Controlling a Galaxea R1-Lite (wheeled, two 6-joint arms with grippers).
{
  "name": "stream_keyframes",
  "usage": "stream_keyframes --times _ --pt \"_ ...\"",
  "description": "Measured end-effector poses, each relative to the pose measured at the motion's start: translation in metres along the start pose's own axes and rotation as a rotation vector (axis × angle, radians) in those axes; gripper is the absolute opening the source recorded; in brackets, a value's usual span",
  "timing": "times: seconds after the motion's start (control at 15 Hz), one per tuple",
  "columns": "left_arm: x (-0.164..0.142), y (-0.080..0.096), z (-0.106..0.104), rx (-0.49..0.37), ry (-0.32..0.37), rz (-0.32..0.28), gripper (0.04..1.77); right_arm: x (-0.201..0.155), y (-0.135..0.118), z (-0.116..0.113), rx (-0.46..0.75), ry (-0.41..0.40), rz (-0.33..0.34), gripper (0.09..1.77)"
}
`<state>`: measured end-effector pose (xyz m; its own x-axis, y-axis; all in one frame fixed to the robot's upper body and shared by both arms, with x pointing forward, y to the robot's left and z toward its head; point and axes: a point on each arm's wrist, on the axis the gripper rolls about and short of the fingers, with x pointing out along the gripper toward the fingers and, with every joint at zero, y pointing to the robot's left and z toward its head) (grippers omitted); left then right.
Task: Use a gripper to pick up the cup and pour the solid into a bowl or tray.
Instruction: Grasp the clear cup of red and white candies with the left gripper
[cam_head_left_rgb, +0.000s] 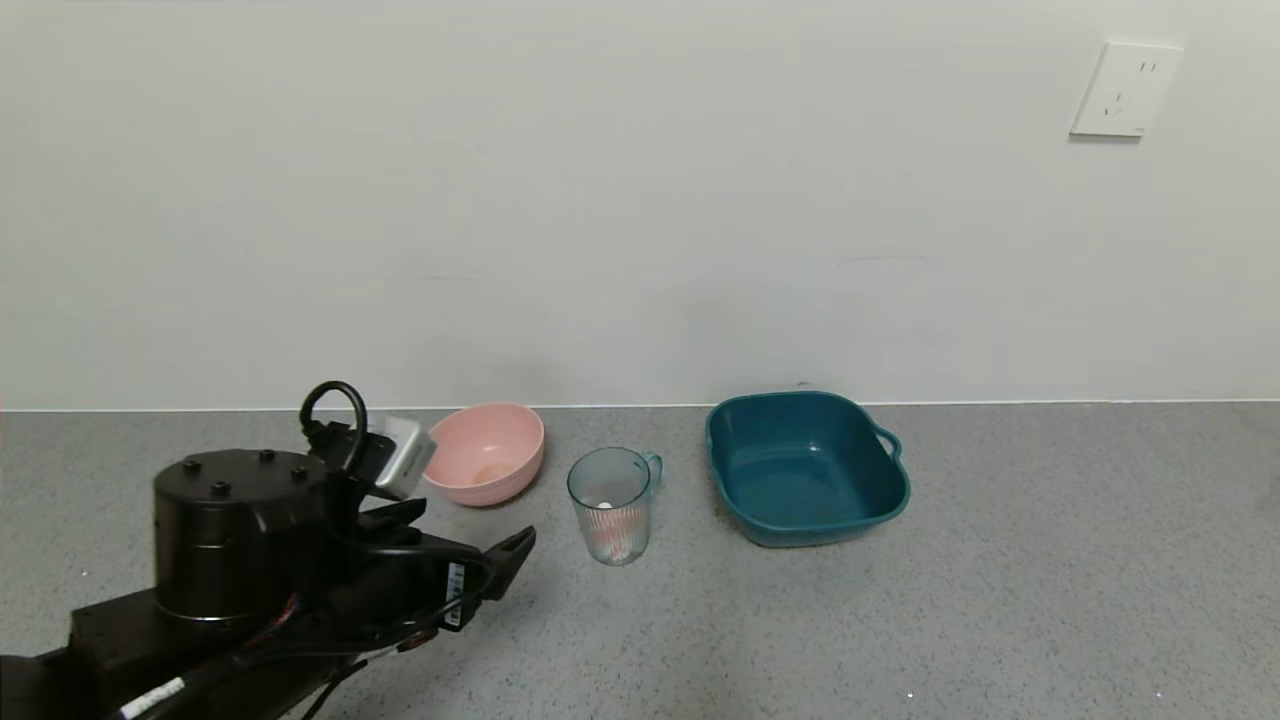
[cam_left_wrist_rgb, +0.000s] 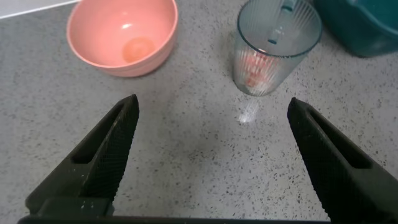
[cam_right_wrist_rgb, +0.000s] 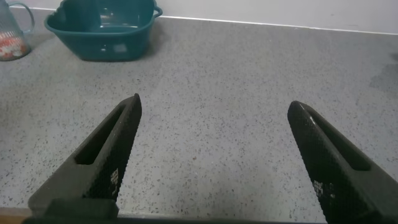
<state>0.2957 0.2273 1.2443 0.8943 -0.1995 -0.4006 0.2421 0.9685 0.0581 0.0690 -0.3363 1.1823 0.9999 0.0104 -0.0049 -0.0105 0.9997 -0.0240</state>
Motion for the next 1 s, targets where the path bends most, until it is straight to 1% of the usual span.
stream_keyframes --times 0.07,0.27,0.4,0.6,0.73,1.0 --pt "0.006 -0.007 -0.004 0.000 0.008 -0.007 1.72 0.000 0.000 0.000 0.000 0.000 0.000 1.71" --pt "0.016 -0.026 -0.018 0.007 0.064 -0.037 1.72 0.000 0.000 0.000 0.000 0.000 0.000 1.71" --pt "0.022 -0.035 -0.025 0.012 0.098 -0.058 1.72 0.000 0.000 0.000 0.000 0.000 0.000 1.71" --pt "0.030 -0.044 -0.032 0.029 0.128 -0.074 1.72 0.000 0.000 0.000 0.000 0.000 0.000 1.71" --pt "0.038 -0.048 -0.034 0.026 0.118 -0.079 1.72 0.000 0.000 0.000 0.000 0.000 0.000 1.71" --pt "0.064 -0.058 -0.040 0.011 0.049 -0.088 1.72 0.000 0.000 0.000 0.000 0.000 0.000 1.71"
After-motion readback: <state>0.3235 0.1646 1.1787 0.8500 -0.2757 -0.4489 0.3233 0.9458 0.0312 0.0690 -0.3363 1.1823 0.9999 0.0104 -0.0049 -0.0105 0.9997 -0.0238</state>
